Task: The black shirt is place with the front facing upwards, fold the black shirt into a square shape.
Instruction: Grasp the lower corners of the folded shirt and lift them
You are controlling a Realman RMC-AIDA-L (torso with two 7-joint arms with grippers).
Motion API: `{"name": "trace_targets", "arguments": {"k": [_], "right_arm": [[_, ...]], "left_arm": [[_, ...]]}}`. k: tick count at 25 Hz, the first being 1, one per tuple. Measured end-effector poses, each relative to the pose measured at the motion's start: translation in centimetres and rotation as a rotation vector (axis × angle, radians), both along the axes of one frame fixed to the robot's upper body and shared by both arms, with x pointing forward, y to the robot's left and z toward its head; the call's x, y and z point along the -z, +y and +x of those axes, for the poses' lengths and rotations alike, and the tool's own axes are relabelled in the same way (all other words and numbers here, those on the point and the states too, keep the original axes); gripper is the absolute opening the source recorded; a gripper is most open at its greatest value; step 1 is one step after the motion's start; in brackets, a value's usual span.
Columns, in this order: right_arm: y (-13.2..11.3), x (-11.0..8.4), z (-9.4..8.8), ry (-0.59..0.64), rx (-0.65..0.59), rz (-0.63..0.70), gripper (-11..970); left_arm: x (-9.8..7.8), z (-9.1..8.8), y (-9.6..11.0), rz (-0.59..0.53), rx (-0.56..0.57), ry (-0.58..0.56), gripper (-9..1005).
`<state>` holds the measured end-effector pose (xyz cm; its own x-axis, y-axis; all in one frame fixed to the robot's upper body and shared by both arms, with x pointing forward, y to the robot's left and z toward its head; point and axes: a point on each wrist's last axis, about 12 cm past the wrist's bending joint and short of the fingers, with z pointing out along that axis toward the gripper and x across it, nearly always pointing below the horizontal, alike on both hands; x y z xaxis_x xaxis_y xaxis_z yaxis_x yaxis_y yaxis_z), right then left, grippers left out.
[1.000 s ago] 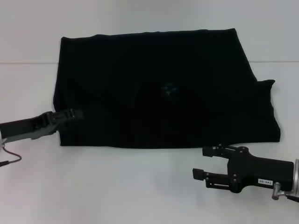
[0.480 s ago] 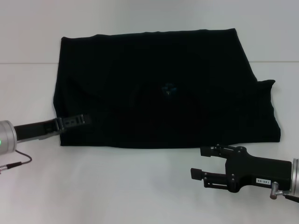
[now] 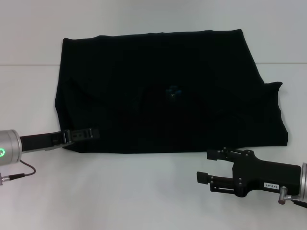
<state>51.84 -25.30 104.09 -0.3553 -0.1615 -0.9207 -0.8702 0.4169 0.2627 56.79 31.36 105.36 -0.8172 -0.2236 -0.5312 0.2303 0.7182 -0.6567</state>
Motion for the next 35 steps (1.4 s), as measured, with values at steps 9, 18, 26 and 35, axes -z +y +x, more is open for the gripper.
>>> {"name": "trace_targets", "arguments": {"k": [9,18,26,35], "right_arm": [[-0.1,0.0,-0.2,0.006,0.005,0.014,805],[-0.2,-0.1,-0.2,0.028,0.014,0.025,805],[-1.1,-0.5,0.4,0.078,0.074,0.037,804],[-6.1,-4.6,3.8,0.370,0.305,-0.042,803]], "left_arm": [[0.5,-0.1,0.1,0.042,0.000,0.011,795],[0.5,-0.1,0.3,0.046,-0.014,0.006,298],[0.3,0.2,0.3,0.049,-0.013,0.000,121],[0.1,0.2,0.6,0.042,-0.022,-0.007,40]]}}
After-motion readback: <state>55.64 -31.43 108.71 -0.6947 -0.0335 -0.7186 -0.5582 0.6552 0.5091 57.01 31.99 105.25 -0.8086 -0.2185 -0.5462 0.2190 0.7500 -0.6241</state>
